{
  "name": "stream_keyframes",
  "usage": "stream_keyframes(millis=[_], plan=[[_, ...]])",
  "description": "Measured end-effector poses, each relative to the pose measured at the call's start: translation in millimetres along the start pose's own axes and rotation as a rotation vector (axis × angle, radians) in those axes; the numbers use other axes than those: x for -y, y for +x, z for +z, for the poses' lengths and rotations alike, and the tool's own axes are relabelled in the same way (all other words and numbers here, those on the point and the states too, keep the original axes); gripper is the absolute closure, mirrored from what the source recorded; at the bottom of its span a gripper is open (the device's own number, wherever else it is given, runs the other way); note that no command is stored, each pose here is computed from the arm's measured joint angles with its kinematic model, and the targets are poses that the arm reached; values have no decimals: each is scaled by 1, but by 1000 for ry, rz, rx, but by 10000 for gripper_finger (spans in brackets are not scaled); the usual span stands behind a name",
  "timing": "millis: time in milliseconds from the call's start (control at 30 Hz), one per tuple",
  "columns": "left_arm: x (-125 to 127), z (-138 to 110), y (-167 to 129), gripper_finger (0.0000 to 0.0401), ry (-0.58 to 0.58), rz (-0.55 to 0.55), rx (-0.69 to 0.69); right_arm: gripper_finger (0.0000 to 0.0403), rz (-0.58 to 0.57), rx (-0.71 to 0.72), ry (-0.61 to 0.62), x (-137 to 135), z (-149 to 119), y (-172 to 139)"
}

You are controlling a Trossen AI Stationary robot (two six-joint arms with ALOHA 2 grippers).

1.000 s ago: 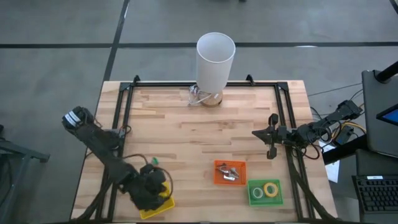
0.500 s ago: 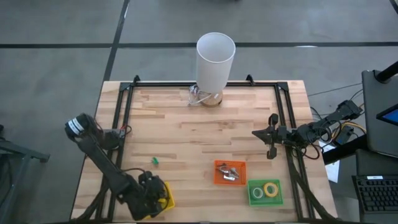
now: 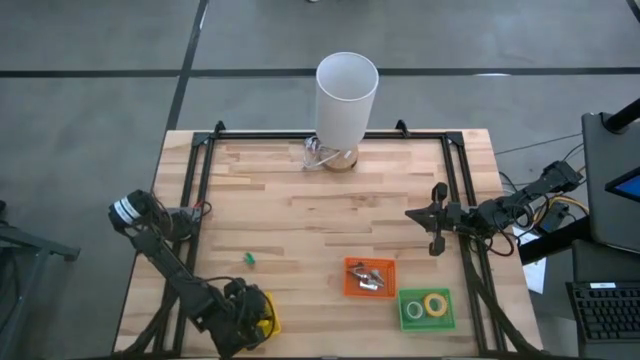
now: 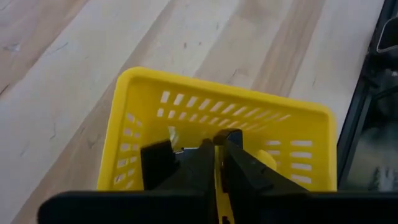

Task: Pick and place Stapler, Stapler remover, tape
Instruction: Put the yellow stapler into the yellow basket, then put the green stapler into the yellow basket

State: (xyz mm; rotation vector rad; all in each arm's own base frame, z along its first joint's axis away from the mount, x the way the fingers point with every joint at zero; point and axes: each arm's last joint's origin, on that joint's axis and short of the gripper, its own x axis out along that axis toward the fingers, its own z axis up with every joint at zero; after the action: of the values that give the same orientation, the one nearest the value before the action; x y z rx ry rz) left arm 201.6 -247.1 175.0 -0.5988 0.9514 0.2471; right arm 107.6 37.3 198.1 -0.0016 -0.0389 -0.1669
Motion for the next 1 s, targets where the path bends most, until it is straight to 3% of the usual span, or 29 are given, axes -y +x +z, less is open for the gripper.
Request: stream_keyframes(millis=[467,767,900,1000], plan=[[0,6,-8,291,20,-9,69,394,0,1,1,0,0,0],[0,9,-13,291,22,-12,78,394,0,1,1,0,0,0],[-3,12,-16,299,87,10,85,394,0,0,0,0,0,0],[-7,20,-24,305,137,45,167,394,0,0,-1,0,0,0]])
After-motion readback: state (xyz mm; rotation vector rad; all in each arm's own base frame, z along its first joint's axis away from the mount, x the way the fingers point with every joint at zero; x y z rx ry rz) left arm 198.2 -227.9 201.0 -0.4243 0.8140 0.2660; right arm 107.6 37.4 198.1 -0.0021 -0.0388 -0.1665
